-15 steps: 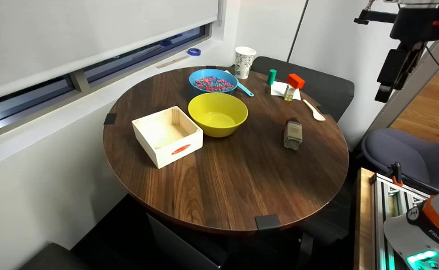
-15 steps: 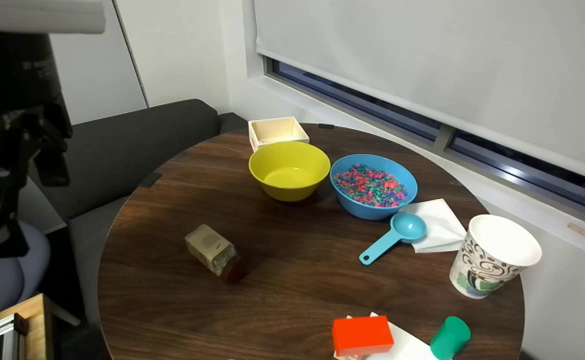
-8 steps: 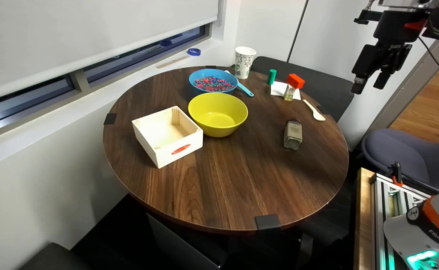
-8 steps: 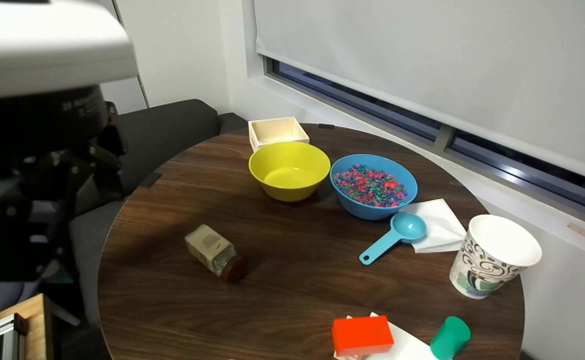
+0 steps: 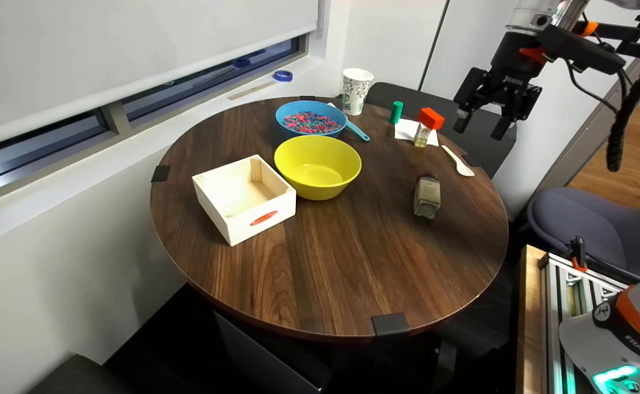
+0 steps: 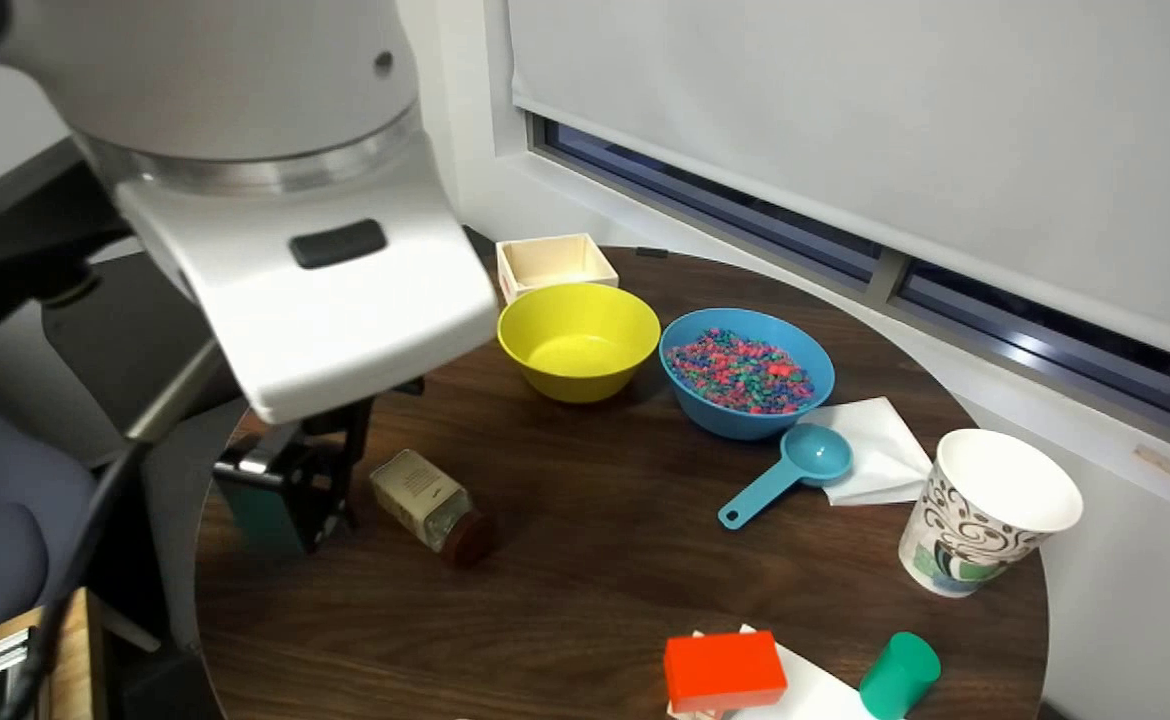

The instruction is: Pick up the spice bottle

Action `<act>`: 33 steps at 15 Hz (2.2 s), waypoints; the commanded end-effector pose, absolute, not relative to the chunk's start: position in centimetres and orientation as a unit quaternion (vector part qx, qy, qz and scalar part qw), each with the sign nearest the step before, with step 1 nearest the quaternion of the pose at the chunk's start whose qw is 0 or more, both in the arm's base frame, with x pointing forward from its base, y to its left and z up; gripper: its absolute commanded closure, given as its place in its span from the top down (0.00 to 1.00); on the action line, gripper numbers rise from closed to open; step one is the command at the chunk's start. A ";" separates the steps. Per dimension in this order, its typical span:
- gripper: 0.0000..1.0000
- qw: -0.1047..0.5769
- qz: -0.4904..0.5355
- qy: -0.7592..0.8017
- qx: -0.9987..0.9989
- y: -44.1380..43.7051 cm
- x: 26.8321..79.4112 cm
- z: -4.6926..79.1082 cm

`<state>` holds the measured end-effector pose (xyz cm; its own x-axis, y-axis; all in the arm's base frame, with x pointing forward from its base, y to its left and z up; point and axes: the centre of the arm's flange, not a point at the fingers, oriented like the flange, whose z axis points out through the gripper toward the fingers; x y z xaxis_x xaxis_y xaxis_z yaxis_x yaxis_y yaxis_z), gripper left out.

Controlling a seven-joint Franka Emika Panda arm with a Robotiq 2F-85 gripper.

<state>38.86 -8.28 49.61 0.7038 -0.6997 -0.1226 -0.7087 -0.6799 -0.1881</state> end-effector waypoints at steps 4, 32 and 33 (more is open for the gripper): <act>1.00 0.112 0.022 0.385 -0.916 -8.3 39.1 49.3; 1.00 0.201 0.066 0.561 -0.800 -11.4 43.2 36.7; 1.00 0.201 0.068 0.561 -0.800 -11.4 43.3 36.5</act>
<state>42.51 -11.23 37.51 0.3604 -0.8741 -0.3256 -0.9269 -0.2965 -0.2300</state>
